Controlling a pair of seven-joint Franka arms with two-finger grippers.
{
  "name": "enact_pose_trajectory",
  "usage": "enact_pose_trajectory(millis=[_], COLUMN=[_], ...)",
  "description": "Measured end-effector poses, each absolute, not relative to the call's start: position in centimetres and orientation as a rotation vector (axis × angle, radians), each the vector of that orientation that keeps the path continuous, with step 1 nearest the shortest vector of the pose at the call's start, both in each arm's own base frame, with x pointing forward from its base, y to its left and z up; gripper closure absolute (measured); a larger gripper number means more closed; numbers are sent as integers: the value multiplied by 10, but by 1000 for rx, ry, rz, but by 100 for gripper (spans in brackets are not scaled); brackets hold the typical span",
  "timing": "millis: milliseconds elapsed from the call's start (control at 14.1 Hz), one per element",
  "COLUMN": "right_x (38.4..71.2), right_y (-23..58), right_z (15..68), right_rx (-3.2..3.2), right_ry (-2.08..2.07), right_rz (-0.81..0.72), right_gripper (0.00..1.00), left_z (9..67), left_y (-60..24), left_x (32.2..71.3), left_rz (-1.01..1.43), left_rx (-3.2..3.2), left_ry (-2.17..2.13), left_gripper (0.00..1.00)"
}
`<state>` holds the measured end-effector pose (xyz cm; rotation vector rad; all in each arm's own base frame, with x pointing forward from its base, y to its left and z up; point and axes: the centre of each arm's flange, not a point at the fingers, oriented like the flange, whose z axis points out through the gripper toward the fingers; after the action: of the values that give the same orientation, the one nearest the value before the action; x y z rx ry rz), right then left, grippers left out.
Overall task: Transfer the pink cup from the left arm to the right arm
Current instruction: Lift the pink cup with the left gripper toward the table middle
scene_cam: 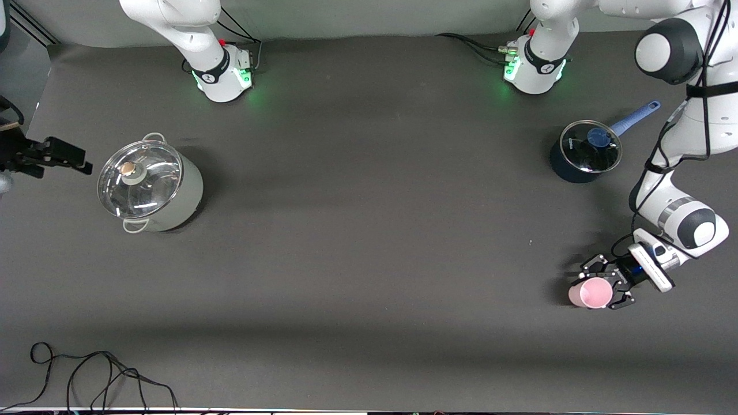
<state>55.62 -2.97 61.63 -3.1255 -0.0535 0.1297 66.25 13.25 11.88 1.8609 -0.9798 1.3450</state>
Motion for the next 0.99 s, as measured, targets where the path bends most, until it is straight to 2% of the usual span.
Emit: enact_pose_trajectory(millis=[212, 425, 637, 991], right_x=[572, 588, 591, 586], right_y=[-26, -30, -32, -26], right_z=[630, 627, 624, 622], right_rx=[-3131, -3129, -3128, -3124], right_ry=[-67, -59, -56, 79], right_rz=[30, 21, 31, 102], right_gripper=[0, 0, 0, 0], left_z=[172, 234, 292, 350], left_y=[49, -74, -188, -309], left_x=[672, 660, 627, 558], left_rz=[1405, 1397, 1334, 1220], left_rx=[1953, 2050, 2045, 1973], left_ry=[-859, -717, -714, -767], left_gripper=[33, 33, 33, 33])
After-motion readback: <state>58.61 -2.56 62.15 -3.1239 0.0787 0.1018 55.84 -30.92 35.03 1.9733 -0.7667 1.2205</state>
